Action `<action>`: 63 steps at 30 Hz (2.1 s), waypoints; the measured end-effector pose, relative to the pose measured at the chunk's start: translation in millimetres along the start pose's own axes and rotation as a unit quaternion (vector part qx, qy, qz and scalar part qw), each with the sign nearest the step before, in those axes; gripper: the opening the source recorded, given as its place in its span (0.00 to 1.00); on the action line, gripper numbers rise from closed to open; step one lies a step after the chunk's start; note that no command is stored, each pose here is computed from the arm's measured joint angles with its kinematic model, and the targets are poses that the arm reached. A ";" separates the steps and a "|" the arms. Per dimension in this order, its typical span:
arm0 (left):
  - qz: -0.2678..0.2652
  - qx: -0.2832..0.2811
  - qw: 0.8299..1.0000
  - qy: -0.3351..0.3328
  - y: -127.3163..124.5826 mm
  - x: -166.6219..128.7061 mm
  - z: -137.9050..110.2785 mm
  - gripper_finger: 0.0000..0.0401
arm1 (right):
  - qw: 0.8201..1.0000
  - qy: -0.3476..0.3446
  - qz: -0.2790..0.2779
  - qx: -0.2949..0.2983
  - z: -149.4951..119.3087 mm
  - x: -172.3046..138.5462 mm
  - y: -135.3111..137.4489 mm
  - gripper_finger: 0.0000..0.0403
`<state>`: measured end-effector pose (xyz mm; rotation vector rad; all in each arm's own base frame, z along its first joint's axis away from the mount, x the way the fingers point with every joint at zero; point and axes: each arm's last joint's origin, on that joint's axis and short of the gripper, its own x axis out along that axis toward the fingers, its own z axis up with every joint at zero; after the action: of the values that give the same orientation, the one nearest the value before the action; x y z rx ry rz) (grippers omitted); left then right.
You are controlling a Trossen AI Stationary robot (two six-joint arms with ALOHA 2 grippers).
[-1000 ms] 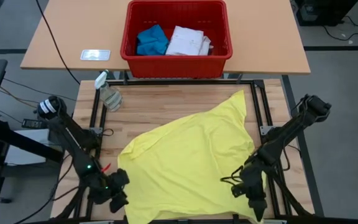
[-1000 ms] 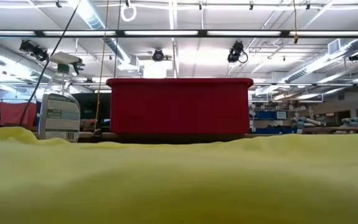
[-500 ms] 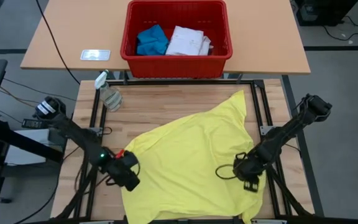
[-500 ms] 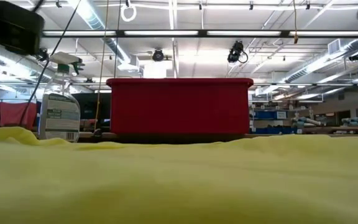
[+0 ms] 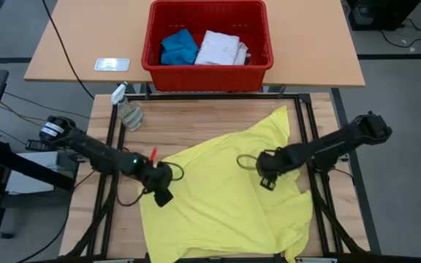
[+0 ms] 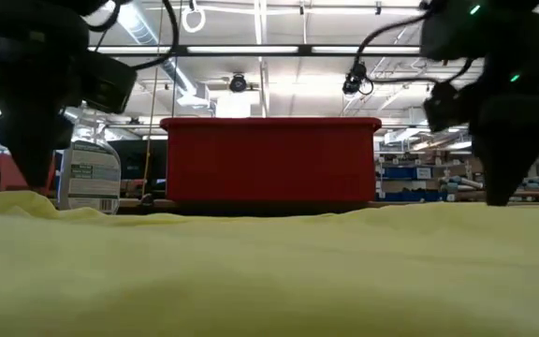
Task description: Fold Laundry from Bin
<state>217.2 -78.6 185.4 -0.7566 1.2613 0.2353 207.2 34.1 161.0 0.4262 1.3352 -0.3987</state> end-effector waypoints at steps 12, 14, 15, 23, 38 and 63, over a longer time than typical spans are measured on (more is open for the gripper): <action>0.010 -0.078 0.997 0.022 27.0 24.9 15.2 0.43 | 0.997 -0.048 0.034 0.050 23.6 30.7 -64.0 0.39; 0.023 -0.101 0.994 0.029 34.5 30.8 14.1 0.43 | 0.996 -0.053 0.034 0.061 25.5 32.4 -72.5 0.39; 0.029 -0.108 0.993 0.035 38.0 32.1 13.4 0.43 | 0.996 -0.056 0.032 0.067 26.8 32.9 -76.6 0.39; 0.034 -0.115 0.992 0.046 64.2 29.4 28.1 0.43 | 0.988 -0.084 0.026 0.130 38.0 32.4 -106.1 0.39; 0.054 -0.126 0.990 -0.023 141.3 -6.3 70.4 0.43 | 0.977 -0.030 0.000 0.213 47.0 12.3 -134.8 0.39; 0.043 -0.158 0.985 0.054 107.8 21.6 5.0 0.35 | 0.982 0.025 0.145 0.118 30.9 33.3 -63.2 0.39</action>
<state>168.4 -0.8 124.7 -0.9987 1.3773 0.4783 207.2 -37.2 129.6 0.8212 1.2548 -0.3050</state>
